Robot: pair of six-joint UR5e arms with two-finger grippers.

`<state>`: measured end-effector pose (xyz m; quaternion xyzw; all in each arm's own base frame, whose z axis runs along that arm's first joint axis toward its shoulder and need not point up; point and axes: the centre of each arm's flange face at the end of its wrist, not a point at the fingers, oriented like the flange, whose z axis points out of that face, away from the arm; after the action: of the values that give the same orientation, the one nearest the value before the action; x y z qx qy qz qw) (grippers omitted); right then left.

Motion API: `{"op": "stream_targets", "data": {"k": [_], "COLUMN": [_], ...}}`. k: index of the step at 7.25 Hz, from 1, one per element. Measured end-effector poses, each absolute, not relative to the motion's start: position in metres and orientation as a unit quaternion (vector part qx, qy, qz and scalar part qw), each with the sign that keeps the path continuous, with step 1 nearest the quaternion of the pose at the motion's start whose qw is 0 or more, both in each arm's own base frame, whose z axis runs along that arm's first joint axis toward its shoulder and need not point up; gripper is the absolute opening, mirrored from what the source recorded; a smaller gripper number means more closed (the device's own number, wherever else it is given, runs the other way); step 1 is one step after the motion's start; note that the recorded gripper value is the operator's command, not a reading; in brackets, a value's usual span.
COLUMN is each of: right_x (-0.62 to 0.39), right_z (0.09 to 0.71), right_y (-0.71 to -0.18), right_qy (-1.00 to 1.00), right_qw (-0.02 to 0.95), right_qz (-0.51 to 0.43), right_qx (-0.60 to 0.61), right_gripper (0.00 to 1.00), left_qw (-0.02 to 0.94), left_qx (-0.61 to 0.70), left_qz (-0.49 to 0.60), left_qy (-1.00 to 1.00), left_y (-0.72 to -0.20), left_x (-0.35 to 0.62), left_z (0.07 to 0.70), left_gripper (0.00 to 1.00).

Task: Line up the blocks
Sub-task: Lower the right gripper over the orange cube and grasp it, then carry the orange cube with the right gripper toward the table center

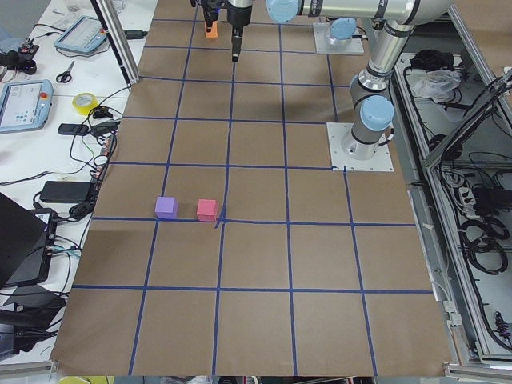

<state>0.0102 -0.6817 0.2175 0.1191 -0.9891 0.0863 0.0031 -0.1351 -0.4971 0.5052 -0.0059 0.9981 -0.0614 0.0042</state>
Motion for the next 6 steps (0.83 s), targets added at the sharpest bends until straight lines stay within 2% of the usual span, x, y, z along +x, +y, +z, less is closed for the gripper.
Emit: {"op": "stream_targets", "data": {"k": [2, 6], "right_x": [0.052, 0.221], "right_z": [0.254, 0.284], "right_y": [-0.68, -0.658], "right_qy": [-0.99, -0.989], "right_qw": [-0.028, -0.066], "right_qz": [0.115, 0.135], "right_qx": [0.072, 0.004], "right_gripper": [0.0, 0.0], "left_qw": [0.004, 0.004], "left_qx": [-0.006, -0.006], "left_qz": [-0.061, -0.062], "left_qy": [0.998, 0.998], "left_y": [-0.497, -0.498], "left_x": [-0.135, -0.135], "left_z": [0.505, 0.504], "left_gripper": [1.0, 1.0]}}
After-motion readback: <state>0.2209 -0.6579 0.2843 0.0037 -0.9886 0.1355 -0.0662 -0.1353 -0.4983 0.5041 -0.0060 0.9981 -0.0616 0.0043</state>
